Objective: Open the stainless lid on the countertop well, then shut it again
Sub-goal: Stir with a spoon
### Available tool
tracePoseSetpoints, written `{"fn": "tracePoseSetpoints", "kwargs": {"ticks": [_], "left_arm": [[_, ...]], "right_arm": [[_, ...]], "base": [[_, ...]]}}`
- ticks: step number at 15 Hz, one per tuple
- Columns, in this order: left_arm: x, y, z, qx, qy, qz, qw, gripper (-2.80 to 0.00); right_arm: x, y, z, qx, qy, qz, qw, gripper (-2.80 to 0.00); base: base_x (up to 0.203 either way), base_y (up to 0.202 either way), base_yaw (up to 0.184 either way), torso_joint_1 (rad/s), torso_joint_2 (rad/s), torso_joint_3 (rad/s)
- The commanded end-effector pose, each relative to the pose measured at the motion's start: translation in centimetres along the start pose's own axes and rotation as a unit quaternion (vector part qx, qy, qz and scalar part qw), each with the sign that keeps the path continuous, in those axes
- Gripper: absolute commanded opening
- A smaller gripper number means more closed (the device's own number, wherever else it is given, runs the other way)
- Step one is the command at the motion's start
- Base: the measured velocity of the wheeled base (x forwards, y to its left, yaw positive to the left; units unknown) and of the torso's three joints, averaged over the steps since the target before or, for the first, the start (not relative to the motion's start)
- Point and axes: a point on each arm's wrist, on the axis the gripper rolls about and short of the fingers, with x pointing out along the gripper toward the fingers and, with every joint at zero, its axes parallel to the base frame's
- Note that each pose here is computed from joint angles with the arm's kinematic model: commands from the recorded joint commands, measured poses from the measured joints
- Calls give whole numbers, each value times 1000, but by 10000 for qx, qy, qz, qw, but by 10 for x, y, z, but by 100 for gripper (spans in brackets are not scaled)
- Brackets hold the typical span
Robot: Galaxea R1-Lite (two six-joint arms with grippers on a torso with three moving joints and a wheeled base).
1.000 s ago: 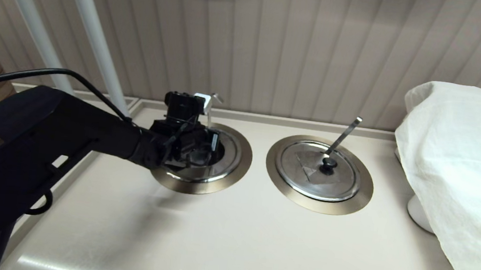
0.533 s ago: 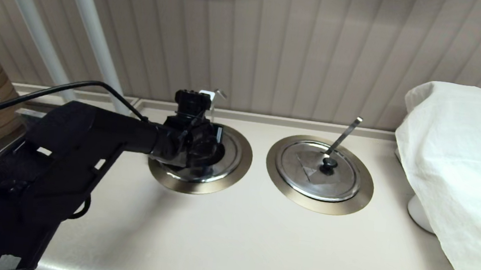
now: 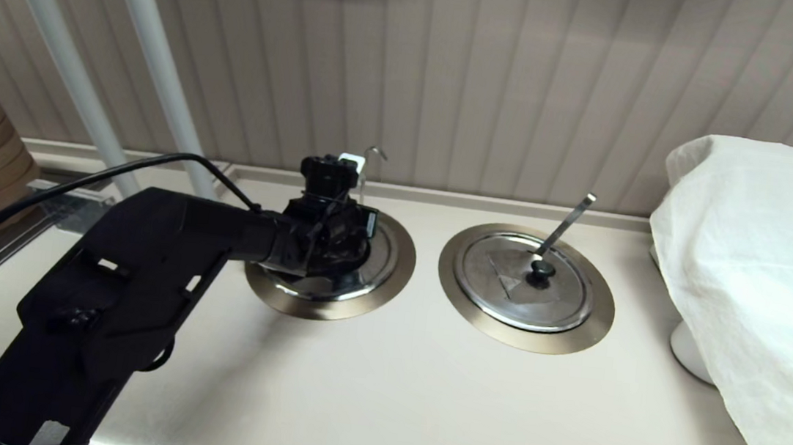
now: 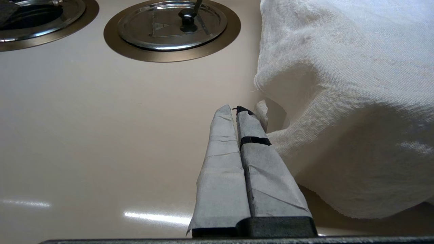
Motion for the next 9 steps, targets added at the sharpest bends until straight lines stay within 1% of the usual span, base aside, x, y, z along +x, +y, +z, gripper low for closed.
{"fn": "tracePoseSetpoints", "kwargs": {"ticks": [1,6,9], "left_arm": [[4,0,-7,13,83,12,10000,0],[3,8,-4,11,57,88,9999,0],[1,19,3,-27,-4,190,9998,0]], "right_arm": [[0,0,0,-5,-3,-1,10000,-280],[0,0,0,-5,-2,6,10000,-280],[0,0,0,-5,-3,-1,10000,-280]], "base": [[0,0,0,0,0,0],[0,0,0,0,0,0],[0,0,0,0,0,0]]}}
